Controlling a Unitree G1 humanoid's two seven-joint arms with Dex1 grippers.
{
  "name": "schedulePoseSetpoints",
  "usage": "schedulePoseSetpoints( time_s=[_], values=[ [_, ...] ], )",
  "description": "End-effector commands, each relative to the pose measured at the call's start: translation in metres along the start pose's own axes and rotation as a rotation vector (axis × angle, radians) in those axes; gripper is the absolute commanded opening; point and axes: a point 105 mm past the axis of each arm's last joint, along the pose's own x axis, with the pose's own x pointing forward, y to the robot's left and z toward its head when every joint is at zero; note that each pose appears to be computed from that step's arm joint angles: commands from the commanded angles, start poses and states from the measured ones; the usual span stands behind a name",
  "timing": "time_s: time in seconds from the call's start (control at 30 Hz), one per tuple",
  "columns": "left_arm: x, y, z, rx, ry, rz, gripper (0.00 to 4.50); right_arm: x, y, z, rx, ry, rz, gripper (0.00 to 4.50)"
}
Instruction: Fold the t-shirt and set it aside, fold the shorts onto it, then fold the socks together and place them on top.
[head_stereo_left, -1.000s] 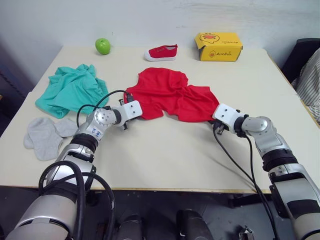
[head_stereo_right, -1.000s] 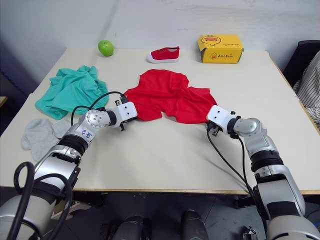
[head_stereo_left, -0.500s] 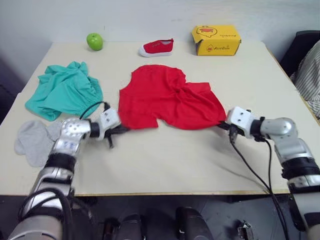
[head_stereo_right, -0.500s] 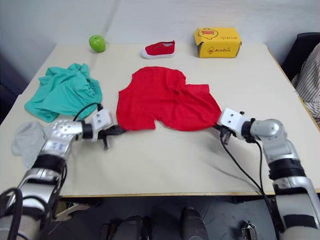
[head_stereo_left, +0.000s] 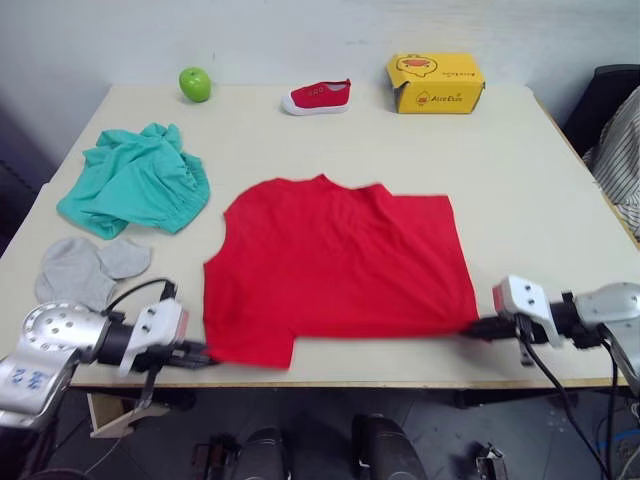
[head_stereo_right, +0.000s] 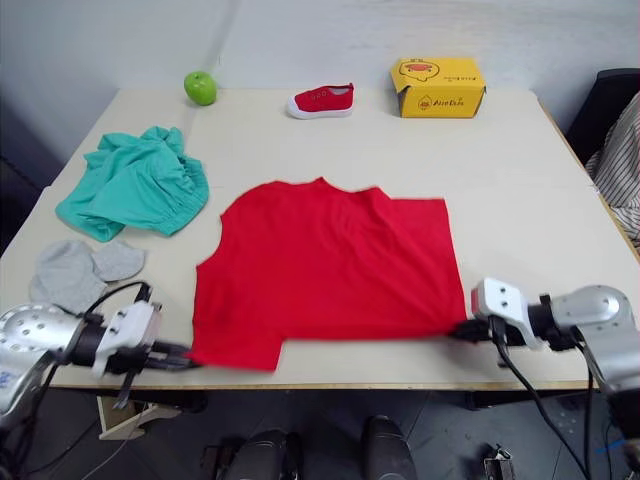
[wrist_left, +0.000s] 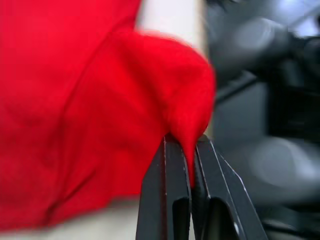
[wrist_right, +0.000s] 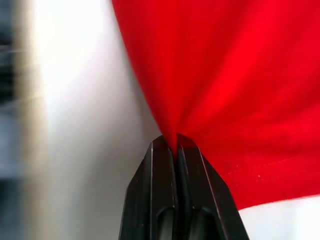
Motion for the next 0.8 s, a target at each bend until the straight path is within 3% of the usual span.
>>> schedulePoseSetpoints(
  time_s=[0.03,0.13,0.3,0.37,0.5,0.6,0.67,0.73,0.8],
  values=[
    [-0.01,-0.01,0.014,-0.053,-0.004,-0.039,0.03,-0.012,0.01,0.009,0.032,0.035,0.055,0.0],
    [-0.023,0.021,0.026,-0.009,-0.011,0.084,0.03,-0.019,-0.007,0.033,0.061,-0.085,-0.011,0.0],
    [-0.052,0.1,0.084,0.234,-0.172,0.396,0.03,-0.051,-0.057,0.084,-0.079,-0.257,-0.218,0.0],
    [-0.081,0.154,0.134,0.391,-0.257,0.696,0.03,-0.091,-0.108,0.13,-0.23,-0.379,-0.549,0.0],
    [-0.136,0.198,0.205,0.553,-0.372,1.099,0.03,-0.162,-0.154,0.192,-0.381,-0.529,-1.034,0.0],
    [-0.209,0.193,0.266,0.63,-0.564,1.473,0.03,-0.229,-0.153,0.243,-0.468,-0.709,-1.378,0.0],
    [-0.268,0.153,0.302,0.788,-0.697,1.779,0.03,-0.26,-0.135,0.275,-0.605,-0.779,-1.53,0.0],
    [-0.291,0.124,0.318,0.968,-0.679,1.927,0.03,-0.269,-0.122,0.29,-0.753,-0.752,-1.6,0.0],
    [-0.295,0.11,0.325,1.064,-0.676,1.926,0.03,-0.27,-0.114,0.296,-0.872,-0.691,-1.644,0.0]
  ],
)
